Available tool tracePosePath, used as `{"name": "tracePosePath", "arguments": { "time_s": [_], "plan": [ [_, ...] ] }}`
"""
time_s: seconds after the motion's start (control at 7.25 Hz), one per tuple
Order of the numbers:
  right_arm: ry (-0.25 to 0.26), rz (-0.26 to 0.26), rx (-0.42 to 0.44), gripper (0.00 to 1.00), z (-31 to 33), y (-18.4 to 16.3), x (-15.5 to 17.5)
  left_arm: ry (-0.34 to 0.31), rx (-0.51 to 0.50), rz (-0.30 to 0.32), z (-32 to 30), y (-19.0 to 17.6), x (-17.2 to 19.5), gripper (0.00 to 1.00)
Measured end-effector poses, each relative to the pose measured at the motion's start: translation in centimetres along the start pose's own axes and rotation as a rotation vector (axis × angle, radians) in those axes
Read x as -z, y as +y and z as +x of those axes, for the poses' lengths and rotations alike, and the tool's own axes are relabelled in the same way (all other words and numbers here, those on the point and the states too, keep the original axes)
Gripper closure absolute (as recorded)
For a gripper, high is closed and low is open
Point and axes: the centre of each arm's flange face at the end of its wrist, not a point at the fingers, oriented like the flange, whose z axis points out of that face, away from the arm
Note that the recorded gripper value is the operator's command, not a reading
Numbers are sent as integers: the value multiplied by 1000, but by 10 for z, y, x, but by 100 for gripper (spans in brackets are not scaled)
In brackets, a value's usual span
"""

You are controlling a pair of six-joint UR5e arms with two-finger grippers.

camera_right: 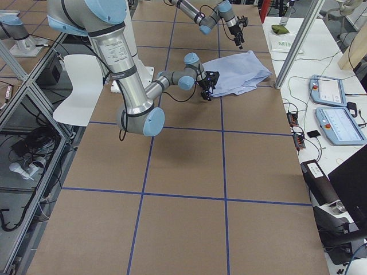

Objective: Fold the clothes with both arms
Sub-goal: 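Lower the right gripper to the shirt's near corner and grasp it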

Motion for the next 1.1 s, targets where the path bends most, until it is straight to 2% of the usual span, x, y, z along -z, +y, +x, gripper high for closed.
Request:
{"name": "tracePosePath", "arguments": {
  "time_s": [0.28,0.55,0.69,0.96,1.1],
  "plan": [
    [-6,8,-21,5,-6,27,-1,2,0,0,-1,2,0,0],
    [-11,20,-27,28,-10,40,0,1,0,0,-2,3,0,0],
    [-13,21,-36,30,-11,43,0,1,0,-1,-2,3,0,0],
    [-19,37,-40,58,-14,46,1,2,0,-1,-1,4,-1,0],
    [-24,43,-39,60,-18,47,2,2,-1,-1,-1,4,-1,0]
  ]
}}
